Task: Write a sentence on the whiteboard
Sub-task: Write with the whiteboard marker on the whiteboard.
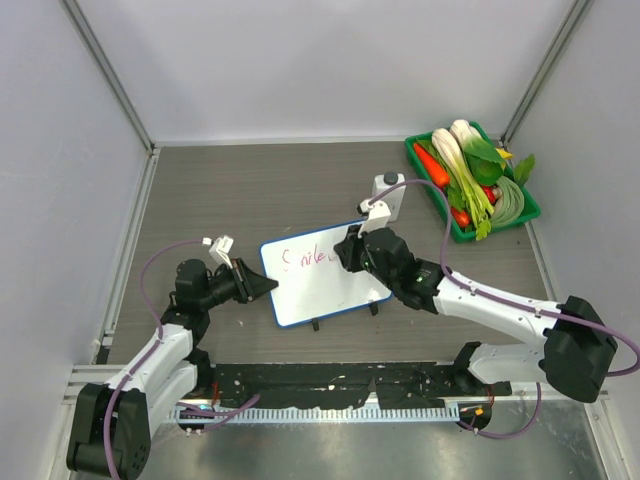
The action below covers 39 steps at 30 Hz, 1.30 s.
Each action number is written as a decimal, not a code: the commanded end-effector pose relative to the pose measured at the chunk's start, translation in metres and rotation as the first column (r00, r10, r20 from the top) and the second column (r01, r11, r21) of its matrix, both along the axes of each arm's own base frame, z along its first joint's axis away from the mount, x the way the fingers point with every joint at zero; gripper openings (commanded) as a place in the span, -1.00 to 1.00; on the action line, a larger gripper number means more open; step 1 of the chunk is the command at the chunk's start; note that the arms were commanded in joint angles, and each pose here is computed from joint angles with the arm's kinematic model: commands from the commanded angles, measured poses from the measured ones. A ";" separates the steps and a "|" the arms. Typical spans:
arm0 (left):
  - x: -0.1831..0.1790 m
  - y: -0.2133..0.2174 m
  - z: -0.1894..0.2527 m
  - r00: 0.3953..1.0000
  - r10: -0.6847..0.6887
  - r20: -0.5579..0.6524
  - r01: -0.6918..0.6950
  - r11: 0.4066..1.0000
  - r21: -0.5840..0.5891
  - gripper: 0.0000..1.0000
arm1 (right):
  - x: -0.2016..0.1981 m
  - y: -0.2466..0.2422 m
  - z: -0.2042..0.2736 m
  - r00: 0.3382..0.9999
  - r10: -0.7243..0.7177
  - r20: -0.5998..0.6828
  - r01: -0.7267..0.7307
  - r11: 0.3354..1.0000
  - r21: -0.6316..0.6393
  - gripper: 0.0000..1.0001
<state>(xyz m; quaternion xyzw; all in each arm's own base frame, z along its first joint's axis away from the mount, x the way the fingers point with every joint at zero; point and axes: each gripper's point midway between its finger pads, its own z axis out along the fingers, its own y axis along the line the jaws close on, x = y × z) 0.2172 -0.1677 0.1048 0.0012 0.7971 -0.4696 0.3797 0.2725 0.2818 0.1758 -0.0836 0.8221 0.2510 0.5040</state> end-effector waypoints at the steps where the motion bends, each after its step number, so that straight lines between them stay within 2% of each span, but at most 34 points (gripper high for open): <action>1: 0.005 0.002 0.007 0.999 0.015 0.053 -0.015 1.000 0.008 -1.00 | -0.004 0.001 0.022 1.000 0.012 0.025 -0.014 0.998 0.063 -0.97; 2: 0.005 0.002 0.008 0.999 0.016 0.051 -0.017 1.000 0.008 -0.99 | -0.004 0.002 0.026 0.999 0.015 0.028 -0.017 0.997 0.073 -0.97; 6: 0.007 0.003 0.012 0.998 0.024 0.055 -0.024 1.000 0.014 -0.61 | -0.005 0.003 0.053 0.998 0.019 0.065 -0.027 0.991 0.132 -0.97; 11: 0.008 0.007 0.025 0.994 0.067 0.087 -0.067 0.998 0.004 0.12 | -0.006 0.005 0.078 0.996 0.030 0.087 -0.047 0.979 0.196 -0.97; 16: 0.014 0.024 0.041 0.976 0.191 0.109 -0.195 0.980 0.028 0.52 | -0.003 0.004 0.090 0.995 0.057 0.079 -0.075 0.967 0.245 -0.97; 22: 0.012 0.052 0.095 0.912 0.358 0.199 -0.370 0.929 0.021 0.63 | -0.003 -0.002 0.095 0.990 0.128 0.061 -0.141 0.938 0.317 -0.97; 26: 0.009 0.057 0.142 0.888 0.362 0.284 -0.385 0.922 0.029 0.64 | -0.008 -0.003 0.099 0.976 0.208 0.065 -0.217 0.904 0.368 -0.97; 30: 0.013 0.025 0.180 0.931 0.200 0.307 -0.202 0.979 -0.024 0.65 | -0.021 0.005 0.105 0.946 0.314 0.080 -0.319 0.863 0.392 -0.97; 33: 0.016 -0.001 0.200 0.938 0.071 0.340 -0.057 0.997 -0.052 0.65 | -0.030 0.009 0.110 0.924 0.369 0.100 -0.375 0.828 0.416 -0.97; 36: 0.014 -0.036 0.215 0.918 -0.070 0.391 0.099 0.994 -0.053 0.68 | -0.038 0.014 0.119 0.901 0.415 0.126 -0.425 0.788 0.445 -0.97; 39: 0.012 -0.078 0.219 0.885 -0.226 0.408 0.258 0.966 -0.027 0.68 | -0.042 0.017 0.125 0.888 0.440 0.133 -0.446 0.756 0.480 -0.97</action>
